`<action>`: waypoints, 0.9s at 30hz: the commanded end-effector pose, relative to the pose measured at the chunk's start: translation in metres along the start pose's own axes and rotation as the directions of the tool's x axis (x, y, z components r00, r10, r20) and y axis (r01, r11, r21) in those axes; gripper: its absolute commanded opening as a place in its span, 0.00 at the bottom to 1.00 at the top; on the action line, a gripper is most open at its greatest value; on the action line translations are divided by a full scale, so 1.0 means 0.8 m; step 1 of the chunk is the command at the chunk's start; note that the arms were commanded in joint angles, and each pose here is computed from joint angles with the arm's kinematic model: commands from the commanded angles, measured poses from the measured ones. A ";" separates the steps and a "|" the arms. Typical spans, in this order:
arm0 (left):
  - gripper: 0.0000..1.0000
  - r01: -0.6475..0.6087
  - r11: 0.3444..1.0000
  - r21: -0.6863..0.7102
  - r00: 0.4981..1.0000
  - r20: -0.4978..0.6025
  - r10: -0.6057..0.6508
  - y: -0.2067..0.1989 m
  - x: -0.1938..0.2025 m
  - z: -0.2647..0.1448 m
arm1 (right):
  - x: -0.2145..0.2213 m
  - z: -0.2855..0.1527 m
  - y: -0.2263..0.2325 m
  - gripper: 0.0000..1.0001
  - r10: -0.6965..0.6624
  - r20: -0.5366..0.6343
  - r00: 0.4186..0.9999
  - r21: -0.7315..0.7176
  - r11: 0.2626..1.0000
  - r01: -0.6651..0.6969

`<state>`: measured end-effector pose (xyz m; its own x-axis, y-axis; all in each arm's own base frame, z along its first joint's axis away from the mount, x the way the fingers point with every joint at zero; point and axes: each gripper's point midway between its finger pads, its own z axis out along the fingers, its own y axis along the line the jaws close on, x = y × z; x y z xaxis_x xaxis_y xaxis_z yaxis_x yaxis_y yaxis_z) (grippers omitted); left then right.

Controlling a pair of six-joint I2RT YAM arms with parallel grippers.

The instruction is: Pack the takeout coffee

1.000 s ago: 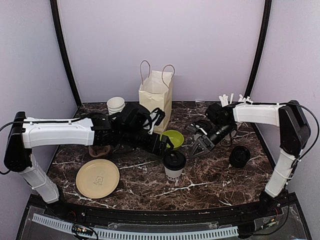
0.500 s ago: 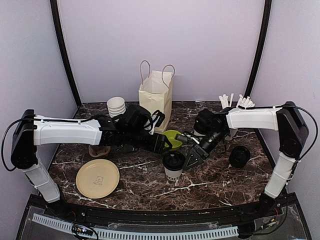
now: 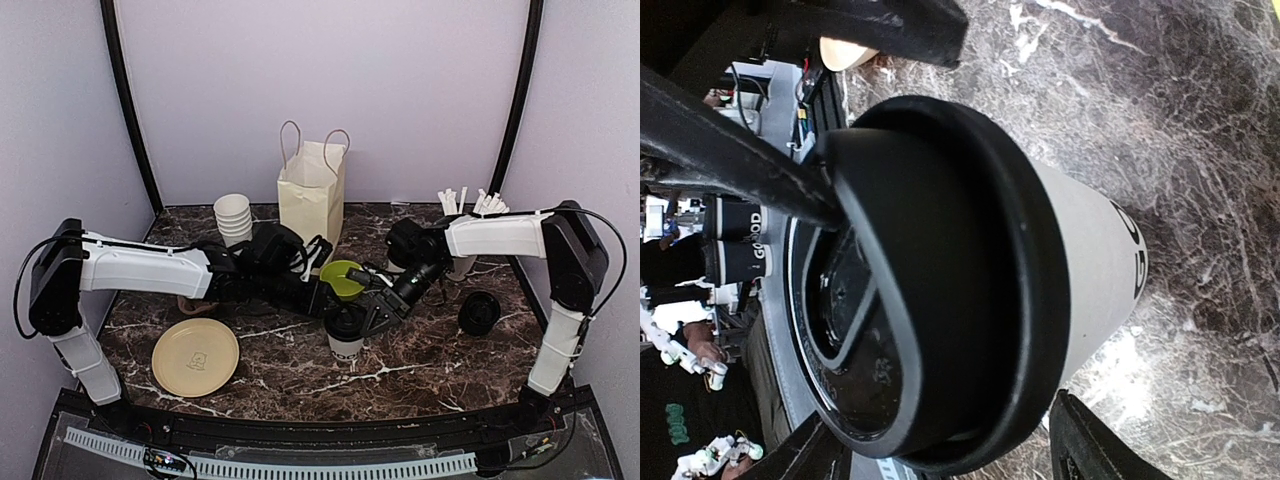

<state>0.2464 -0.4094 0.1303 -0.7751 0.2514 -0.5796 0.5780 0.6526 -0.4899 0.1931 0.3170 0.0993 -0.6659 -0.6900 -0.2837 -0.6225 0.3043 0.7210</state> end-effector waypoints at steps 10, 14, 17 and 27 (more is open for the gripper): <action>0.36 0.118 0.971 -0.207 0.974 -0.165 -0.153 0.080 0.110 0.005 | 0.017 0.003 -0.146 0.60 0.111 -0.074 0.991 0.483 0.873 -0.061; 0.37 0.090 0.980 -0.176 0.984 -0.135 -0.115 0.061 0.090 -0.005 | -0.016 -0.011 -0.108 0.60 0.040 -0.018 0.999 0.340 0.940 -0.032; 0.48 0.057 0.992 -0.111 0.996 -0.065 -0.065 0.033 0.058 -0.017 | -0.044 -0.035 -0.057 0.63 -0.050 0.052 0.997 0.195 0.980 0.039; 0.77 0.025 1.000 -0.007 0.987 0.160 -0.024 -0.016 -0.019 -0.066 | -0.045 -0.057 0.017 0.74 -0.116 0.096 0.989 0.008 0.993 0.116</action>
<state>0.2343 -0.3877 0.1520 -0.7765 0.1601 -0.6095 0.5380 0.6719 -0.5090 0.2436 0.3161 0.1369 -0.6415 -0.6468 -0.4125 -0.7039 0.2823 0.6518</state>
